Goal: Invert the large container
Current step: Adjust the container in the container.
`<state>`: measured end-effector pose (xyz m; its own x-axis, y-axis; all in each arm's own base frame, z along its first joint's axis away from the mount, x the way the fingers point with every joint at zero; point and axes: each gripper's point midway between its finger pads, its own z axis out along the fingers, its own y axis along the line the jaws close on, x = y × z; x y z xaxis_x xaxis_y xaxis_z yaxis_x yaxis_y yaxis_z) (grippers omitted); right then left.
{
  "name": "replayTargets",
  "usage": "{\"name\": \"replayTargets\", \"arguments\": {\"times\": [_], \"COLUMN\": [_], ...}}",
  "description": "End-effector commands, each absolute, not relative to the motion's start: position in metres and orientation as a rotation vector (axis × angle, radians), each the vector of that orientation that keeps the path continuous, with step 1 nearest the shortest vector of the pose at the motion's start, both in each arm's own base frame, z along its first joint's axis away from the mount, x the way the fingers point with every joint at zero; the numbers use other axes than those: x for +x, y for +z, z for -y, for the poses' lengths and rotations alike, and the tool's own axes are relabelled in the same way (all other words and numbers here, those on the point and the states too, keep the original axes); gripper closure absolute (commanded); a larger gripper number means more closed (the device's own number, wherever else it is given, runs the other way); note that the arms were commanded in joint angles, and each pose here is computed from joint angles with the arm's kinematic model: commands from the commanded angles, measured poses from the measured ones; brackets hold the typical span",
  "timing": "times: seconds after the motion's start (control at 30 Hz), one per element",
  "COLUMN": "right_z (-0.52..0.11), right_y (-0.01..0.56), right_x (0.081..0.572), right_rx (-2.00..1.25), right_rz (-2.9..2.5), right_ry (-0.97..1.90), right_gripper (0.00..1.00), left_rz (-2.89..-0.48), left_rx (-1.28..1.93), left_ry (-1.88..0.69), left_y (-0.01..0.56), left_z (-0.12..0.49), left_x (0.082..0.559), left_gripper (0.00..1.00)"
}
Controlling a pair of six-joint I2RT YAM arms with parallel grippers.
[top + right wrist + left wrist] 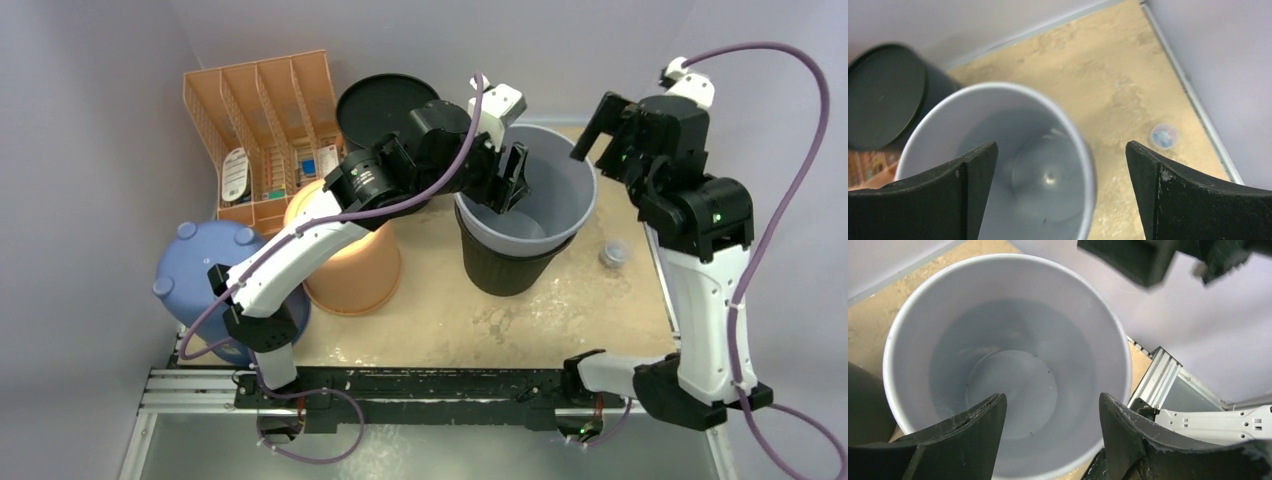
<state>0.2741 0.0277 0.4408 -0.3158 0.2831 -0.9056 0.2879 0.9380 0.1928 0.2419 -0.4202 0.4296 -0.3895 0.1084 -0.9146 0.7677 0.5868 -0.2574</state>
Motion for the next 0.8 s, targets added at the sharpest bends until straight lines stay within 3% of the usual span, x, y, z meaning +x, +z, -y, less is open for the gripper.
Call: {"name": "replayTargets", "arguments": {"times": [0.0, 0.17, 0.4, 0.63, 0.77], "right_z": [0.009, 0.057, 0.112, 0.101, 0.077], "right_y": [0.459, 0.449, 0.383, 0.314, 0.285], "right_x": [0.3, 0.312, 0.307, 0.297, 0.289], "right_rx": [0.462, 0.512, 0.8, 0.948, 0.914], "right_rz": [-1.825, -1.821, -1.796, -1.823, -1.88], "right_ry": [-0.02, 0.002, 0.154, 0.318, 0.422], "right_gripper": [0.0, 0.0, 0.0, 0.01, 0.07], "left_rz": [-1.765, -1.76, -1.735, -1.737, -1.751], "left_rx": [0.719, 0.728, 0.776, 0.833, 0.9], "left_ry": [-0.843, -0.854, -0.85, -0.863, -0.876], "left_y": [0.454, 0.447, 0.445, 0.434, 0.418], "left_z": [0.416, 0.423, 0.438, 0.454, 0.468], "left_x": [0.24, 0.239, 0.243, 0.24, 0.232], "left_gripper": [0.33, 0.33, 0.32, 0.3, 0.29]}}
